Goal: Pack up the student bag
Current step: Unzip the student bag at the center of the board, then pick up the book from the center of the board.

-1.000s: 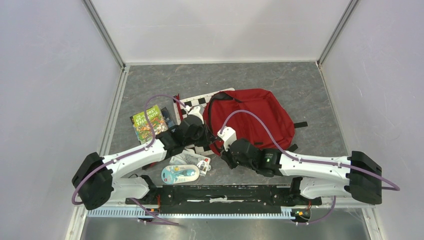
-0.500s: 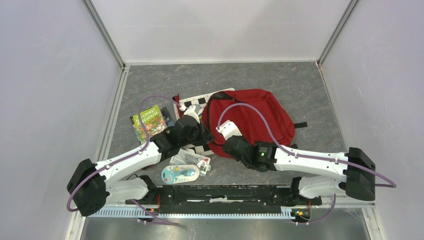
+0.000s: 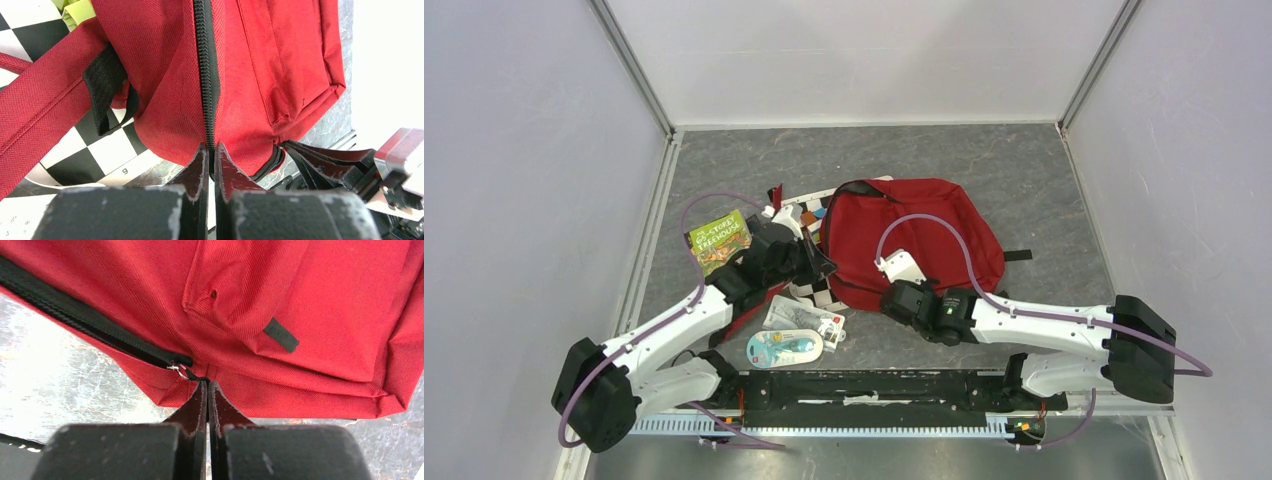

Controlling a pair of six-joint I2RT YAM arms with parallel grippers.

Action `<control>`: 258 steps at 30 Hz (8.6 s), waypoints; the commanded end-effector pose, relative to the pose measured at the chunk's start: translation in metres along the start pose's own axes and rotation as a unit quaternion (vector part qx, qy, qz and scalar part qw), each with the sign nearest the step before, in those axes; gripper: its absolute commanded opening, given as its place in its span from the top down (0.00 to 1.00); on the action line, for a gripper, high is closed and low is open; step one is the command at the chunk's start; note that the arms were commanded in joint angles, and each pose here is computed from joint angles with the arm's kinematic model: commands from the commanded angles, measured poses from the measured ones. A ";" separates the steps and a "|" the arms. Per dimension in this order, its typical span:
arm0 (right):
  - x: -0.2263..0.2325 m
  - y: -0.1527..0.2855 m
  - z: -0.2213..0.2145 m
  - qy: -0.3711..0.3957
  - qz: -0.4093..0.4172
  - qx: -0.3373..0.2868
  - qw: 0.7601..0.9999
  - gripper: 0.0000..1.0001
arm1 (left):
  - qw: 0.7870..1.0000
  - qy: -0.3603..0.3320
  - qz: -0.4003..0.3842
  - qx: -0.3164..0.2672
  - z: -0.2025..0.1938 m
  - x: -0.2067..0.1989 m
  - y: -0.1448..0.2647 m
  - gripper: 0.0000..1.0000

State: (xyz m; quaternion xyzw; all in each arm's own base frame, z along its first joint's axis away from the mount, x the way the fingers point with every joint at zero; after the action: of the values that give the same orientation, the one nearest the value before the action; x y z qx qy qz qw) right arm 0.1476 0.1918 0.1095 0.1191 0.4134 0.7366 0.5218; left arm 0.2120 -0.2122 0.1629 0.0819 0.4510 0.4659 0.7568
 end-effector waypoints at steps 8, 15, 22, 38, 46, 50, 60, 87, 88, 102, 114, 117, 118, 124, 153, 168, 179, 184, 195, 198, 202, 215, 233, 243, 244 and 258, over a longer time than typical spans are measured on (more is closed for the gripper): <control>-0.006 0.017 0.029 -0.020 0.007 -0.035 0.999 0.97 | 0.998 -0.061 -0.029 0.000 0.016 -0.005 0.017 0.80; -0.004 0.049 0.081 -0.045 0.059 -0.122 0.990 0.22 | 0.993 -0.119 0.021 -0.004 0.053 0.006 0.046 0.00; 0.024 0.055 0.130 -0.076 0.114 -0.185 0.973 0.10 | 0.986 -0.133 0.092 -0.039 0.117 0.043 0.062 0.00; 0.074 -0.021 0.194 -0.074 0.118 -0.139 0.980 0.27 | 0.964 -0.122 0.193 -0.135 0.134 0.092 0.081 0.00; 0.059 -0.025 0.189 -0.084 0.109 -0.134 0.981 0.41 | 0.967 -0.118 0.191 -0.124 0.129 0.093 0.079 0.00; 0.053 -0.021 0.182 -0.090 0.115 -0.136 0.980 0.41 | 0.967 -0.118 0.189 -0.121 0.127 0.093 0.079 0.00; 0.042 -0.019 0.168 -0.102 0.119 -0.134 0.979 0.42 | 0.972 -0.115 0.177 -0.107 0.123 0.093 0.073 0.00; 0.003 0.001 0.147 -0.124 0.072 -0.157 0.977 1.00 | 0.994 -0.103 -0.010 0.022 0.058 0.006 -0.044 0.06; -0.003 0.002 0.146 -0.123 0.061 -0.156 0.978 1.00 | 0.994 -0.101 -0.004 0.032 0.054 0.009 -0.049 0.12; -0.144 -0.033 0.067 -0.180 -0.121 -0.064 0.974 1.00 | 0.984 -0.126 0.118 0.047 0.044 0.055 -0.039 0.95; -0.172 -0.085 0.003 -0.223 -0.160 0.022 0.961 1.00 | 0.982 -0.105 0.145 0.058 0.025 0.074 -0.035 0.96; -0.169 -0.086 0.005 -0.221 -0.150 0.027 0.963 0.93 | 0.984 -0.105 0.132 0.055 0.027 0.069 -0.032 0.85; -0.169 -0.085 0.005 -0.221 -0.147 0.026 0.964 0.84 | 0.985 -0.106 0.126 0.052 0.028 0.066 -0.031 0.81; -0.167 -0.076 0.011 -0.223 -0.129 0.013 0.966 0.45 | 0.988 -0.112 0.099 0.031 0.043 0.047 -0.017 0.35; -0.078 0.019 0.178 -0.172 0.145 -0.215 0.950 0.02 | 0.954 -0.007 0.286 -0.085 0.129 0.157 0.117 0.00; 0.138 0.008 0.256 -0.066 0.393 -0.195 0.896 0.08 | 0.931 0.117 0.340 -0.069 0.120 0.242 0.109 0.00; 0.208 -0.059 0.257 -0.097 0.452 -0.122 0.878 0.12 | 0.947 0.131 0.292 -0.008 0.100 0.248 0.084 0.29; 0.214 -0.084 0.241 -0.105 0.435 -0.099 0.889 0.15 | 0.953 0.114 0.282 0.003 0.098 0.239 0.077 0.47; 0.208 -0.113 0.243 -0.148 0.435 -0.089 0.883 0.10 | 0.956 0.094 0.275 0.035 0.090 0.231 0.065 0.54; 0.210 -0.122 0.238 -0.160 0.433 -0.075 0.884 0.11 | 0.955 0.095 0.277 0.038 0.089 0.232 0.065 0.55; 0.217 -0.131 0.230 -0.170 0.440 -0.056 0.880 0.14 | 0.954 0.093 0.282 0.043 0.087 0.233 0.065 0.56; 0.232 -0.126 0.237 -0.195 0.486 -0.053 0.850 0.46 | 0.957 0.090 0.274 0.044 0.088 0.229 0.063 0.58; 0.241 -0.132 0.239 -0.222 0.503 -0.055 0.834 0.82 | 0.962 0.095 0.250 0.052 0.086 0.225 0.058 0.59; 0.252 -0.146 0.227 -0.225 0.508 -0.037 0.831 0.56 | 0.964 0.098 0.242 0.056 0.085 0.224 0.056 0.60; 0.254 -0.148 0.225 -0.225 0.509 -0.034 0.830 0.54 | 0.964 0.099 0.241 0.056 0.085 0.224 0.056 0.60; 0.249 -0.122 0.249 -0.216 0.524 -0.075 0.820 0.91 | 0.969 0.083 0.231 0.026 0.096 0.214 0.063 0.58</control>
State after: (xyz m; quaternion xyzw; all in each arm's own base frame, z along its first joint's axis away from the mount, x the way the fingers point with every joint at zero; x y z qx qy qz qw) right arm 0.2983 0.5270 0.0928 0.4680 0.1148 0.8600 0.1682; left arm 0.2845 0.0442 0.1145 0.1774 0.4744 0.6753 0.5361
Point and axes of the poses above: each gripper's point midway between its finger pads, its own y axis back along the fingers, its own x axis along the line the jaws close on, z = x × y, the point moved 4 cm from there along y, back along the fingers, and after that the axes turned 3 degrees about -y, right-handed, at the moved point
